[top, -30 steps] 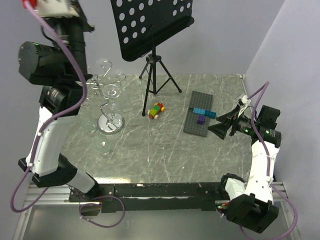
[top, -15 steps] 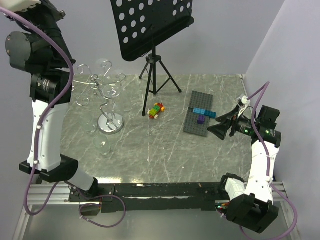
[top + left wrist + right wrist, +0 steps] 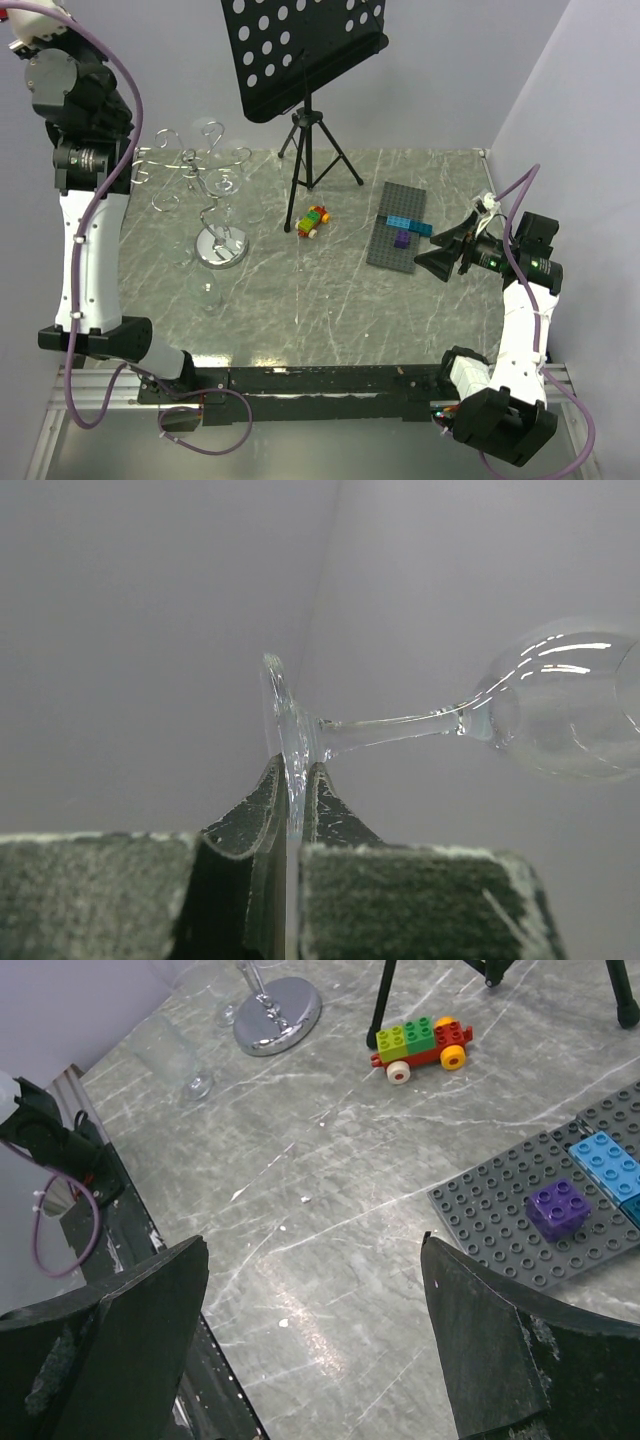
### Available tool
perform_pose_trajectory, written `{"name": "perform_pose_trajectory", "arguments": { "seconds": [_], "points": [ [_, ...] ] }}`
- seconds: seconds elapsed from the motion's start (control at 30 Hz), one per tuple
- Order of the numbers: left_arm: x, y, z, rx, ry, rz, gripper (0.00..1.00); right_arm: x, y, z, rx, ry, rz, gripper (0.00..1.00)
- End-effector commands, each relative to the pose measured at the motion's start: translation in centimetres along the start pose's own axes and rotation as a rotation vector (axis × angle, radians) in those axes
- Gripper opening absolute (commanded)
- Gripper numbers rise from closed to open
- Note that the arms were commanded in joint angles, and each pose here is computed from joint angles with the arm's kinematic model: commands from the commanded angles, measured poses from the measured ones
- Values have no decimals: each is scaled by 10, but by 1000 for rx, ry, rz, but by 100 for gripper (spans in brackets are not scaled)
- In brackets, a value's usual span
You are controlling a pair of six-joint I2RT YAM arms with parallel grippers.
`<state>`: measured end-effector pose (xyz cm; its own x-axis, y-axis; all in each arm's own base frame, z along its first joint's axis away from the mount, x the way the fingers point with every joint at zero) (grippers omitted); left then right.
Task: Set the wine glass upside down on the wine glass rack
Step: Turn the wine glass upside down at the wine rack.
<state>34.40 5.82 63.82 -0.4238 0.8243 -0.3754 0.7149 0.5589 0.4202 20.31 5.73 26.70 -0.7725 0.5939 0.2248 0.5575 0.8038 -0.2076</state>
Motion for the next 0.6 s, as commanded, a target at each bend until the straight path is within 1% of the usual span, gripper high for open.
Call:
{"name": "perform_pose_trajectory", "arguments": {
  "seconds": [0.0,0.13,0.27,0.37,0.57],
  "points": [
    [6,-9,-23,-48,-29,38,1,3,-1,-8,-29,-47,-30,93],
    [11,-10,-9,-30,51,37,1,4,0,-8,-33,-42,-40,93],
    [18,-12,13,19,124,31,1,7,0,-9,-38,-36,-57,93],
    [27,-10,29,58,180,-10,1,11,-1,-10,-45,-38,-69,93],
    [37,-7,46,116,206,-84,1,17,-1,-11,-59,-41,-88,93]
  ]
}}
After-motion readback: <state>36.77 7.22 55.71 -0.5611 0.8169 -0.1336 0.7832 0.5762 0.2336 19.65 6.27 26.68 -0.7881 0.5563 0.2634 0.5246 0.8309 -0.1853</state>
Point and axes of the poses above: each gripper's point midway between its finger pads, its own y axis out along the fingers, its own x axis along the line the jaws close on, z = x × y, the point moved 3 cm from there along -y, back along the fingers, and after that the axes turned 6 degrees about -y, right-handed, at the moved point
